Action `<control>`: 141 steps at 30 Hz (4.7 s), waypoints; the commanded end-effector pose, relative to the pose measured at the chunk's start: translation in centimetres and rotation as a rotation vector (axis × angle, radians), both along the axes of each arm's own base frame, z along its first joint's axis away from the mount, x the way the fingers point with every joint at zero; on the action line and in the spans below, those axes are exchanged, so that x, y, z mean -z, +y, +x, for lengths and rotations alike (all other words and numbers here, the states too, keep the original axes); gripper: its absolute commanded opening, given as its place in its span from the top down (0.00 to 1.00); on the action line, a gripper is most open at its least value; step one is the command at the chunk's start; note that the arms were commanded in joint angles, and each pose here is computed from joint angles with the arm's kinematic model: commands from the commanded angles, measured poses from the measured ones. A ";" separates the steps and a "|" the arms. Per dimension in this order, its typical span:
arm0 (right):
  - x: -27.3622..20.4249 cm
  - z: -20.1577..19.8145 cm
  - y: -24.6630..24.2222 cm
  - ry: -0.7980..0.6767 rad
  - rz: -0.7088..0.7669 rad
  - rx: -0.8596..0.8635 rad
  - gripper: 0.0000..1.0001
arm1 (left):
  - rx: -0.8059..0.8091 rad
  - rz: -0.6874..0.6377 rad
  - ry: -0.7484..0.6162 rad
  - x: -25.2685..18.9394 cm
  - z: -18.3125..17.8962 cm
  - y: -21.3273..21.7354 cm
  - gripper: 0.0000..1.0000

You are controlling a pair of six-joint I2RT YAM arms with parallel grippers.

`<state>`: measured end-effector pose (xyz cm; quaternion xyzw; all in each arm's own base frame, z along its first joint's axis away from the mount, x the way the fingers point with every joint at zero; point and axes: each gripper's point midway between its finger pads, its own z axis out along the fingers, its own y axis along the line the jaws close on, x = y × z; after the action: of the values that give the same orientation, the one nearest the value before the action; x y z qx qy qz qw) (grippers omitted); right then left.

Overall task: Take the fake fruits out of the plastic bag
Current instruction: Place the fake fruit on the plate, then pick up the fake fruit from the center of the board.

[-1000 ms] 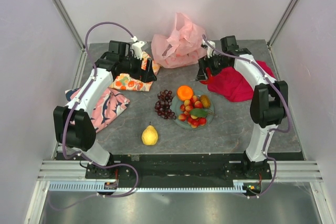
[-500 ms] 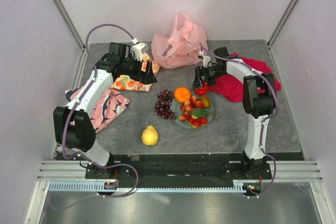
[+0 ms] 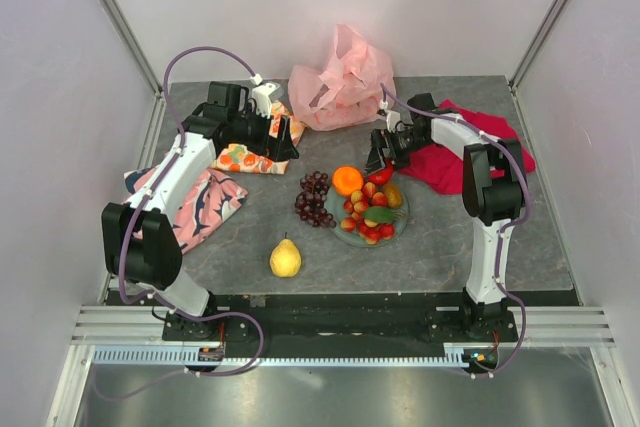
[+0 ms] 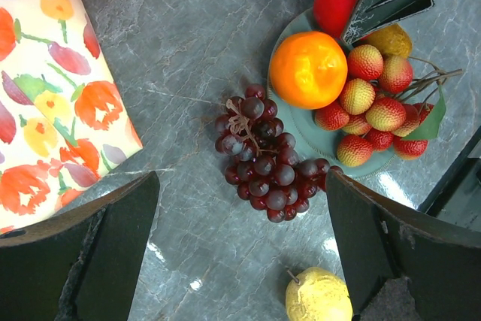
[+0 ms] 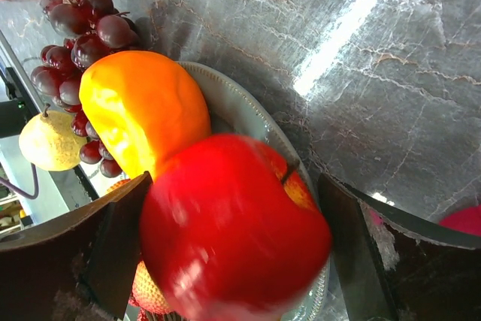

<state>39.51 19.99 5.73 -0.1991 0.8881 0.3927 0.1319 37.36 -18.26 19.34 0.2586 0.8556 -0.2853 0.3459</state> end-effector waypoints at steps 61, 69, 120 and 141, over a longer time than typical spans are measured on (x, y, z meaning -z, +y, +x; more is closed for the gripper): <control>-1.8 1.9 -1.7 -0.079 -0.038 -0.022 0.02 | 0.020 0.021 -0.010 1.1 0.1 0.1 0.01; -3.7 2.8 -5.3 -0.129 -0.074 -0.003 0.02 | 0.134 0.151 0.007 1.6 -3.9 2.8 0.01; -5.0 0.6 -0.4 -0.092 0.047 -0.074 0.02 | 0.304 0.423 0.464 12.1 -19.8 -0.1 0.01; -5.7 1.9 -0.7 -0.134 0.024 -0.063 0.02 | 0.381 0.384 0.501 9.5 -18.8 -2.2 0.98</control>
<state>40.01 19.35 8.95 -0.2347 0.8754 0.3989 0.1397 17.11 -18.55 6.40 0.3653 0.9122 -0.1843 -0.0222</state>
